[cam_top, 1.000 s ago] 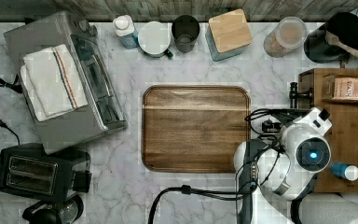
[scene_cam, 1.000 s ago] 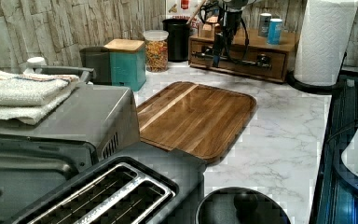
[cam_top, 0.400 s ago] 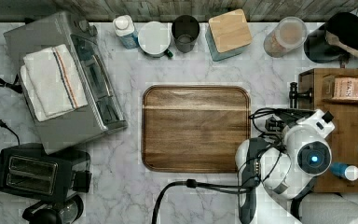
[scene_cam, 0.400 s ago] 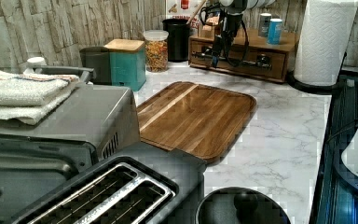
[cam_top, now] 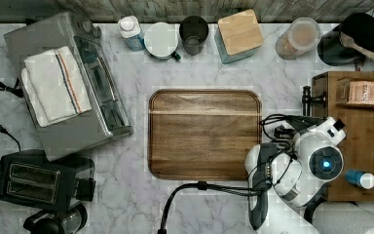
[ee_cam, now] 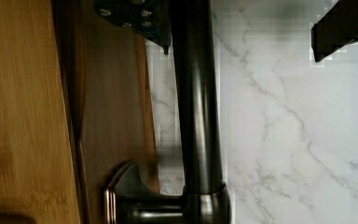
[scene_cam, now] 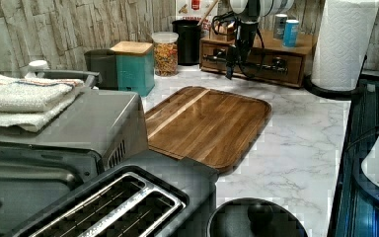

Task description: Open the drawer.

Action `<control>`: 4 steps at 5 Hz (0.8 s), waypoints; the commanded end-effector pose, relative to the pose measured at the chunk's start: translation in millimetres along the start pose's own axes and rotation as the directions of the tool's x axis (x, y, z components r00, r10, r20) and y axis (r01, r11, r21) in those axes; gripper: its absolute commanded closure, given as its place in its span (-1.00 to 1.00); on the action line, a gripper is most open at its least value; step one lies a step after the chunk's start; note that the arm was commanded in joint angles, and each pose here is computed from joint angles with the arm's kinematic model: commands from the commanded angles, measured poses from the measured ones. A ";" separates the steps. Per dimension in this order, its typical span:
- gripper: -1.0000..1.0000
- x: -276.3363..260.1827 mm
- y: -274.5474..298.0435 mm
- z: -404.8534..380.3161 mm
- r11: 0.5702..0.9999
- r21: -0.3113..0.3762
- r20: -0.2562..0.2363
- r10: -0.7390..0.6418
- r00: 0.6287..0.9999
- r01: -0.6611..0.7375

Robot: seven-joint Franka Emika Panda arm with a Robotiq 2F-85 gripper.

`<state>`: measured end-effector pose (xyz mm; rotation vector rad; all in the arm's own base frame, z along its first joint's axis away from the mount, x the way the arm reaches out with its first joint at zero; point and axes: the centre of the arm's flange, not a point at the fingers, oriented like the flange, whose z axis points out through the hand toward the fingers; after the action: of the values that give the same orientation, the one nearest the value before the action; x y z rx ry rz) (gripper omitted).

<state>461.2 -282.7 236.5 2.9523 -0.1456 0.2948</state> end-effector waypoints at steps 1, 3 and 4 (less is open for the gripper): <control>-1.00 13.9 -16.0 -19.9 0.975 0.172 0.128 -0.165 0.978 0.141; -1.00 -4.1 -90.3 -23.5 0.951 0.242 0.050 -0.210 0.976 0.192; -1.00 -11.3 -139.8 -32.0 0.957 0.250 0.038 -0.164 0.986 0.150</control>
<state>444.6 -257.5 241.3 3.1071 -0.0826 0.2316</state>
